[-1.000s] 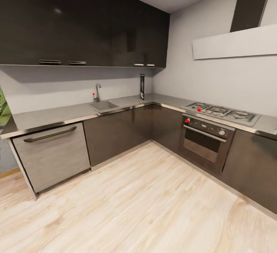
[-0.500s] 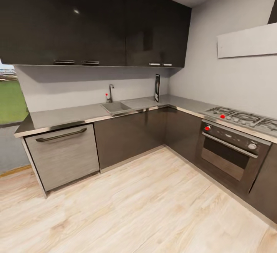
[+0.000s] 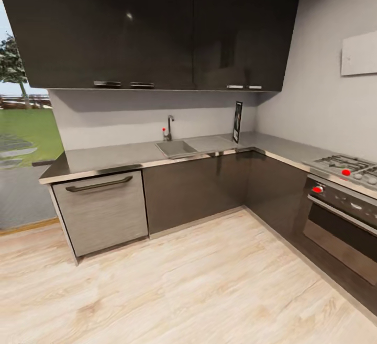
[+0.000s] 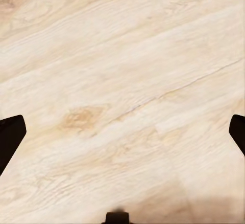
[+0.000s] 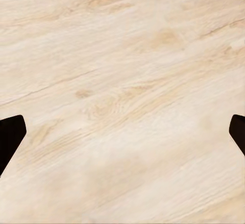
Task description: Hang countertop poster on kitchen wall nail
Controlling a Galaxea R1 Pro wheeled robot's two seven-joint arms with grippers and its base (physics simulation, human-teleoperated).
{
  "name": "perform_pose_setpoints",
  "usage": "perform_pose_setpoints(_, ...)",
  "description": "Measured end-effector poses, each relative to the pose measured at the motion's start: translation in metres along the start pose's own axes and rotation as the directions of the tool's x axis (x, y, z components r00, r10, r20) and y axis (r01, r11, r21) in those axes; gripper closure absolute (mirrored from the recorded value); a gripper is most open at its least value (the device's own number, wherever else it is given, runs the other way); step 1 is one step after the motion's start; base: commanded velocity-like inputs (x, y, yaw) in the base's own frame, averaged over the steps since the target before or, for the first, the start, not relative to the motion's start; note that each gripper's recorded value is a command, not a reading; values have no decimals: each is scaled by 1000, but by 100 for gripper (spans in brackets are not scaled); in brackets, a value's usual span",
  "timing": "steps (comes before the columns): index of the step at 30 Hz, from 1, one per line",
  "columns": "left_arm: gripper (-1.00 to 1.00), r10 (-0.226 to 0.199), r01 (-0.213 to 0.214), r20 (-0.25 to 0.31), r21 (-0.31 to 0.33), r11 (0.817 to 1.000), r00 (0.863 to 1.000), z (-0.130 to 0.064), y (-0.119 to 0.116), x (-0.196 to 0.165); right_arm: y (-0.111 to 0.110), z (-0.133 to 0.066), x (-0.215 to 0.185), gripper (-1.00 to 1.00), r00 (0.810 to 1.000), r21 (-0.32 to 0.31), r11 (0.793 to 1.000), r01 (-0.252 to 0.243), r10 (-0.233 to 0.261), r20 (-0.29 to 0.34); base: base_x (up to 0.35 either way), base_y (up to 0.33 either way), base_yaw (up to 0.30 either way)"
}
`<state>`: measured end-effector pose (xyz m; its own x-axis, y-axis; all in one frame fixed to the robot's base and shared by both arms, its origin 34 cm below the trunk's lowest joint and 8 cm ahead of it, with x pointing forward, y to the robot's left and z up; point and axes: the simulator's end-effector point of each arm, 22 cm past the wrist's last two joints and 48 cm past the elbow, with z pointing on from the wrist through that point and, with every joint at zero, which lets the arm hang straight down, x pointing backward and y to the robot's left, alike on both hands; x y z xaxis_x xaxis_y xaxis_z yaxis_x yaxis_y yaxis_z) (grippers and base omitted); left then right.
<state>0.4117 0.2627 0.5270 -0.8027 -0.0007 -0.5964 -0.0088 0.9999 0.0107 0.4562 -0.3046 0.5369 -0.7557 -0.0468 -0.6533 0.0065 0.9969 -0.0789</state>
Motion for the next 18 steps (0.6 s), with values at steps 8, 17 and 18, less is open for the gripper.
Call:
perform_pose_setpoints(8,-100,0,0,0,0,1000,1000,0,0,0,0,0,0,-100,1000,0,1000,0,0,0,280,-218,284)
perform_pose_setpoints(17,-100,0,0,0,0,1000,1000,0,0,0,0,0,0,-100,1000,0,1000,-1,1,0,279,-220,47)
perform_pose_setpoints(18,-100,0,0,1,0,1000,1000,0,0,0,0,0,0,-100,1000,0,1000,-1,1,0,278,-220,-122)
